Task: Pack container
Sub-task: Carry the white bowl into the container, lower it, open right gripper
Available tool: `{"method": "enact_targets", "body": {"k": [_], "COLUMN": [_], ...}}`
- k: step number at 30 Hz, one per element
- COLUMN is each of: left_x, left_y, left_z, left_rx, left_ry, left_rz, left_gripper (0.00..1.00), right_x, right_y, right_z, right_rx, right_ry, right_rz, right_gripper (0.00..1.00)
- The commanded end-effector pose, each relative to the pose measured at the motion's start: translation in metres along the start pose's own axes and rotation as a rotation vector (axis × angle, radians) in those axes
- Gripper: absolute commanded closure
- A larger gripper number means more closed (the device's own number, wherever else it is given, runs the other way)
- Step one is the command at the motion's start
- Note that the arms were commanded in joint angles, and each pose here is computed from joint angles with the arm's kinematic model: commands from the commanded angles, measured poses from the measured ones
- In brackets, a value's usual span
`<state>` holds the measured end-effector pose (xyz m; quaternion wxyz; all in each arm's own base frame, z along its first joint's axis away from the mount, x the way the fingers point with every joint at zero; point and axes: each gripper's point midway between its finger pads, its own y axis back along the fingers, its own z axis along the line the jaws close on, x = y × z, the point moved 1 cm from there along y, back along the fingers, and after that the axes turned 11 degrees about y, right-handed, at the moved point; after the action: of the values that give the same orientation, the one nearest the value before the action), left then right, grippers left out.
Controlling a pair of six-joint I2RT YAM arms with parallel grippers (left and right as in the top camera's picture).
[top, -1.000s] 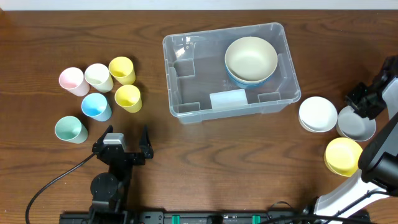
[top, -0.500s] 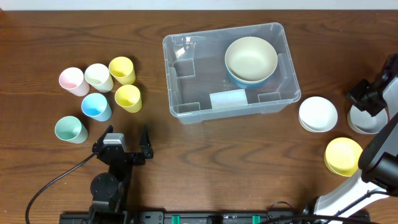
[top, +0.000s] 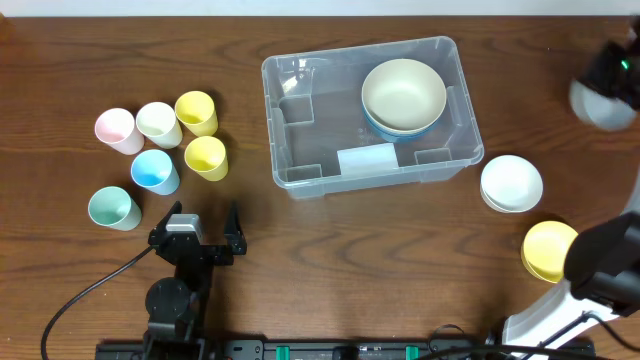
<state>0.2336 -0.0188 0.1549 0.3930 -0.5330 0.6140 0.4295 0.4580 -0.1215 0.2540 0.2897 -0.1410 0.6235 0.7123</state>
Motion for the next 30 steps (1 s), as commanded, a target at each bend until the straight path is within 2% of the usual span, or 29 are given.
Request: {"method": "enact_targets", "body": {"k": [1, 4, 8, 14, 17, 22, 30], "left_x": [0.016, 0.016, 0.016, 0.016, 0.016, 0.016, 0.016], "left_y": [-0.001, -0.001, -0.001, -0.001, -0.001, -0.001, -0.001], "left_z": [0.008, 0.008, 0.008, 0.008, 0.008, 0.008, 0.008], "left_rx": [-0.029, -0.029, -0.029, -0.029, -0.029, -0.029, -0.029], "left_ry": [-0.015, -0.015, -0.015, -0.015, -0.015, -0.015, -0.015], "left_rz": [0.043, 0.043, 0.043, 0.043, 0.043, 0.043, 0.043], "left_gripper": [0.02, 0.02, 0.02, 0.02, 0.02, 0.02, 0.02], "right_x": [-0.013, 0.000, 0.026, 0.077, 0.104, 0.142, 0.170], "right_y": [0.039, 0.047, 0.048, 0.032, 0.012, -0.035, -0.093], "right_z": [0.116, 0.207, 0.294, 0.389, 0.414, 0.430, 0.426], "right_rx": [-0.277, -0.386, -0.422, -0.396, -0.381, -0.352, -0.316], "right_ry": [0.297, 0.488, 0.655, 0.838, 0.894, 0.950, 0.968], "right_rz": [-0.103, -0.137, -0.168, -0.193, -0.160, -0.059, 0.046], "right_gripper": [0.99, 0.99, 0.99, 0.99, 0.99, 0.99, 0.99]}}
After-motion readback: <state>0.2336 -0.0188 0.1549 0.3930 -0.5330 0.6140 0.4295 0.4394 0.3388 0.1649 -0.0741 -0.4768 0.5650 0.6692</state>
